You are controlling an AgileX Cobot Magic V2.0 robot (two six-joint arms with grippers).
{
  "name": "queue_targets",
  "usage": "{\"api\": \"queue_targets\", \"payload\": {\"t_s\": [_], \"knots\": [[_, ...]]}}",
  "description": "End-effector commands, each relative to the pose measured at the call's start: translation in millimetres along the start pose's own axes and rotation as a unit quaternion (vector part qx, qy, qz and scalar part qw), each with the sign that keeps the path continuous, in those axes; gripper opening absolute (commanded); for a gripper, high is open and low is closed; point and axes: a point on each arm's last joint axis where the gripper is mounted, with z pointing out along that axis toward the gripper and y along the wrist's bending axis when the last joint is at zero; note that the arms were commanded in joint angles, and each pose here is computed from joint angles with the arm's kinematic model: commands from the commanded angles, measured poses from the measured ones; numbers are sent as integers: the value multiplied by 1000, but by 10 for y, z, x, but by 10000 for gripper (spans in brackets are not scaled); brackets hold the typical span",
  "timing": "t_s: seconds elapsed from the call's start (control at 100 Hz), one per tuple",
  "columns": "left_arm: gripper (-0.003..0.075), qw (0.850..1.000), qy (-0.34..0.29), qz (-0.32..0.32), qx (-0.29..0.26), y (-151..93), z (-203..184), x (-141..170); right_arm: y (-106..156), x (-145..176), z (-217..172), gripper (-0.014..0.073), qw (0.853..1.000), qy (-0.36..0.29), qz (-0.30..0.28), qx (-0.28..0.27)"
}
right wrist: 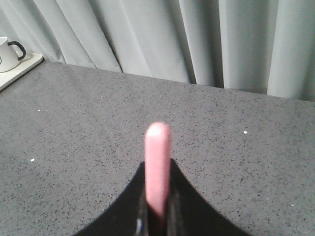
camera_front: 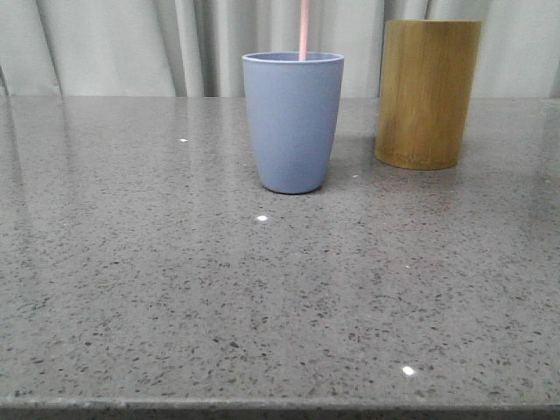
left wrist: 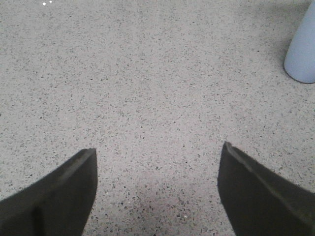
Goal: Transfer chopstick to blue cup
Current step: 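Lift the pink straw and move it over the blue cup, then lower the straw into the blue cup and open the right gripper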
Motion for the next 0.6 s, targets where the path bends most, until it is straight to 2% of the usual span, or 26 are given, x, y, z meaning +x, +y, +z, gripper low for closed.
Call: {"api": "queue_targets", "payload": {"t_s": [0.0, 0.13, 0.2, 0.4, 0.59], "knots": [[503, 999, -50, -10, 1, -8, -55, -134, 80, -259, -185, 235, 998, -61, -5, -5], [503, 999, -50, -10, 1, -8, -55, -134, 79, -267, -186, 424, 998, -66, -2, -4], [503, 999, -50, -10, 1, -8, -55, -134, 82, -277, -196, 480, 998, -68, -2, -4], [503, 999, -50, -10, 1, -8, -55, -134, 24, -424, -390, 491, 996, -92, -17, 8], [503, 999, -50, -10, 1, -8, -55, -134, -124, -649, -868, 491, 994, -103, -23, 27]]}}
